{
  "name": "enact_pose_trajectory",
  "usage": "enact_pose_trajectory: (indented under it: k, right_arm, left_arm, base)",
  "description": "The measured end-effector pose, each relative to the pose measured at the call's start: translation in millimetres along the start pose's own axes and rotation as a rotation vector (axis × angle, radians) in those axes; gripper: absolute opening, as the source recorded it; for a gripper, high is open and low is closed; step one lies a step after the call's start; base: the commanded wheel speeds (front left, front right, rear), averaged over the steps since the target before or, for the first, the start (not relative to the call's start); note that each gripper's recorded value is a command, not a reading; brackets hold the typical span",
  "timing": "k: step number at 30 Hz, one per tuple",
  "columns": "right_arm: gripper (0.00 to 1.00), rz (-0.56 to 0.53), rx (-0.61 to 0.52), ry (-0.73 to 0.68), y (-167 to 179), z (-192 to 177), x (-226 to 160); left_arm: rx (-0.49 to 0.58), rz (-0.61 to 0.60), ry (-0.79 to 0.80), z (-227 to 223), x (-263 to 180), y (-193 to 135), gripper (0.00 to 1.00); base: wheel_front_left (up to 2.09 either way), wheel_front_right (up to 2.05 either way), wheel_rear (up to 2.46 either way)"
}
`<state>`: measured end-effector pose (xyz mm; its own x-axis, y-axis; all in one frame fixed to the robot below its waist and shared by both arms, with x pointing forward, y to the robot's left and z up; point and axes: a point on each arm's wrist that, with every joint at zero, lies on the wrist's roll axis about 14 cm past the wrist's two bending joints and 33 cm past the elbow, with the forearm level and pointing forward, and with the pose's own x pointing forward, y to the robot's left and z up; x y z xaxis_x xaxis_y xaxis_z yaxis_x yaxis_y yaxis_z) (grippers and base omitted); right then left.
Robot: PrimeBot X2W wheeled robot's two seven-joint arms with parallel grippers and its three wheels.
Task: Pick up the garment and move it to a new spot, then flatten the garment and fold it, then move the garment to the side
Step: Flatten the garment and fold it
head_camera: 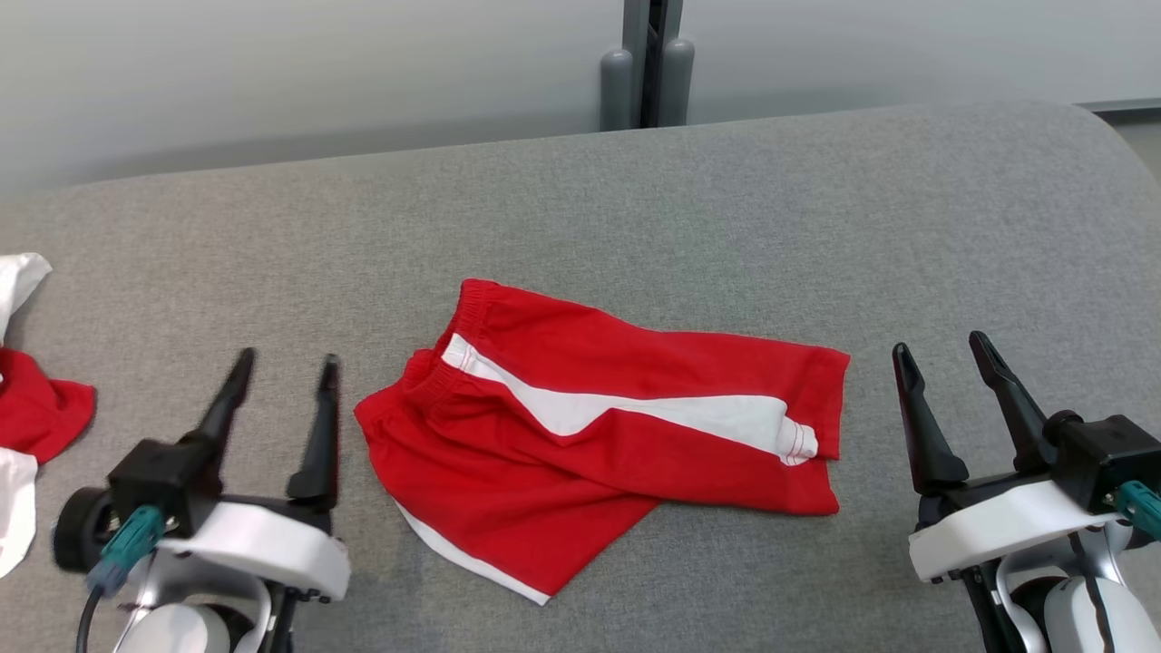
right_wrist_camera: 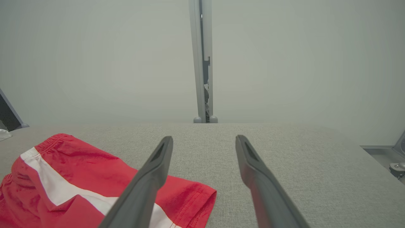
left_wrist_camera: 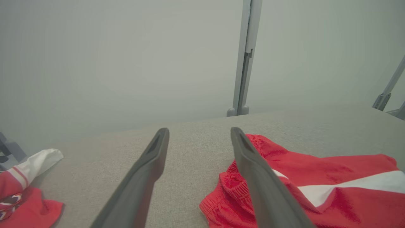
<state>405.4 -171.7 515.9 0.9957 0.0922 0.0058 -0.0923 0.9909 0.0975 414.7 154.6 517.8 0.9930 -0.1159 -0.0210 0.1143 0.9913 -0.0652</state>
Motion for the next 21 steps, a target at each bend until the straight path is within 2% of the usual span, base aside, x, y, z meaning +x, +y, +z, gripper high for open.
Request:
enact_pose_trajectory:
  k: [4,10,21]
  right_arm:
    - [1.00,-0.008,0.009,0.013,-3,-5,-1]
    - [1.00,-0.027,0.019,0.034,-8,-12,-6]
    - [1.00,-0.068,0.044,0.106,-19,-41,-20]
  left_arm:
    - [-0.083,-0.148,0.110,-13,10,-32,1.00]
    - [-0.132,-0.323,0.291,-38,23,-71,1.00]
    - [-0.141,-0.427,0.504,-90,49,-88,1.00]
  base:
    - [0.00,0.00,0.00]
    - [0.00,0.00,0.00]
    - [0.00,0.00,0.00]
